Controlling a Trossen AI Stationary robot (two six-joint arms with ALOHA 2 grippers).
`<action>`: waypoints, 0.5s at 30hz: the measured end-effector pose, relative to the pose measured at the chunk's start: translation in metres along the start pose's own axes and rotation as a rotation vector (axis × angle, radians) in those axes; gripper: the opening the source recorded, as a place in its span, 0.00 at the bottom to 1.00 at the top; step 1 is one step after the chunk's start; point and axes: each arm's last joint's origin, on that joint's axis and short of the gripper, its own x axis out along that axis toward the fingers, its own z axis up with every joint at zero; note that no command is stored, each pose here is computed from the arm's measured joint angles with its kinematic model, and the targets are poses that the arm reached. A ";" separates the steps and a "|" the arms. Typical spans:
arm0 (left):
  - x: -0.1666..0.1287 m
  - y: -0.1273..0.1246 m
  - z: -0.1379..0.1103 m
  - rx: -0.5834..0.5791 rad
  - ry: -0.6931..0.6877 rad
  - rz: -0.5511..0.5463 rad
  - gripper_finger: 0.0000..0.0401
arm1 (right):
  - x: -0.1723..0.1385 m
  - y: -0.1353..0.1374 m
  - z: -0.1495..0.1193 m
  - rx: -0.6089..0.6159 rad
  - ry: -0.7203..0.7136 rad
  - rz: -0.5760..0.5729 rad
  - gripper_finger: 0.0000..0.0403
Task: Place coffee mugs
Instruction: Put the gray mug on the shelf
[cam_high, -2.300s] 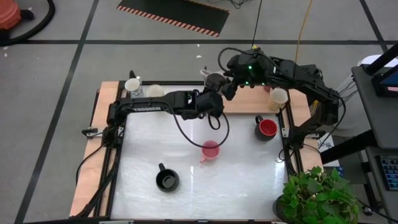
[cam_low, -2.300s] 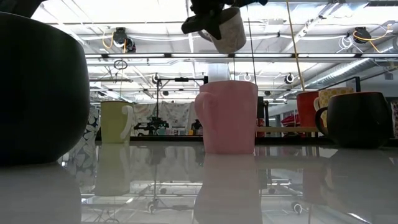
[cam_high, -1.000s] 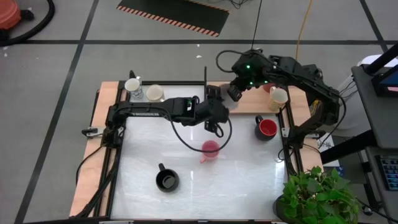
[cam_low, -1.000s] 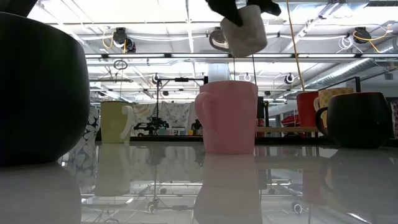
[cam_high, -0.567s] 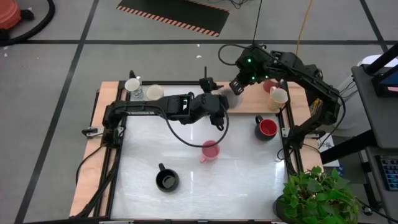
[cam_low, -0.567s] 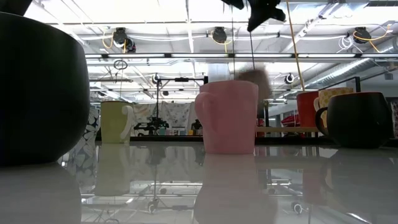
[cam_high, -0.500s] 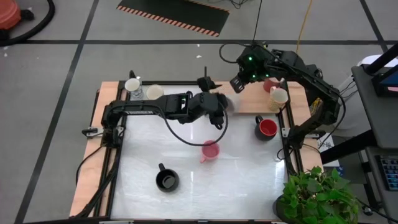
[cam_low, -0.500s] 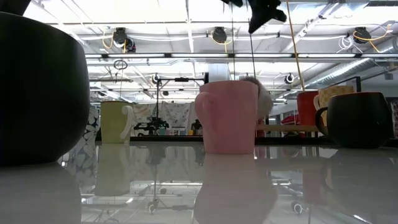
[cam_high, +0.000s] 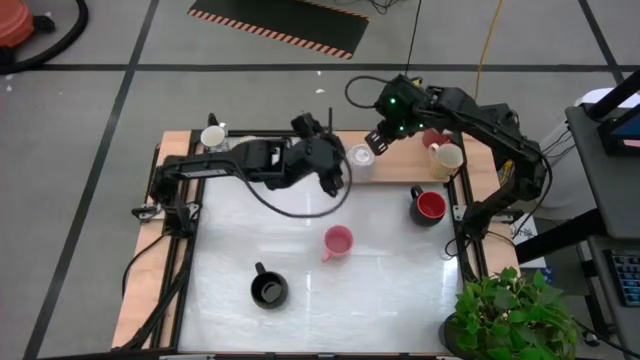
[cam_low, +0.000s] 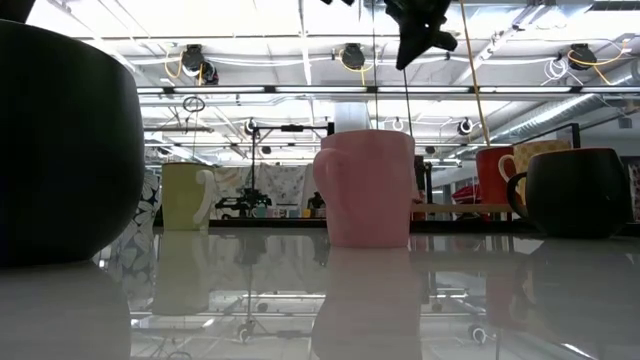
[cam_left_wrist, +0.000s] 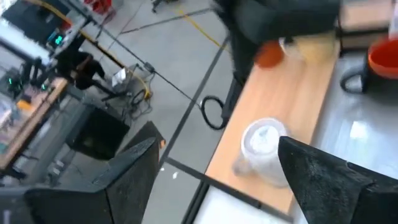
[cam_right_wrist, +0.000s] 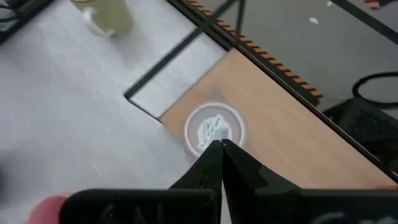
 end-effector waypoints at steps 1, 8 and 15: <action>-0.003 0.006 0.000 -0.028 -0.002 0.005 0.83 | 0.000 0.002 0.000 -0.002 -0.009 0.007 0.00; -0.007 0.038 -0.010 -0.092 0.064 0.033 0.83 | 0.003 0.004 0.003 -0.002 -0.048 0.019 0.00; 0.006 0.055 -0.020 -0.095 0.130 0.047 0.83 | 0.003 0.002 0.005 0.027 -0.055 0.016 0.00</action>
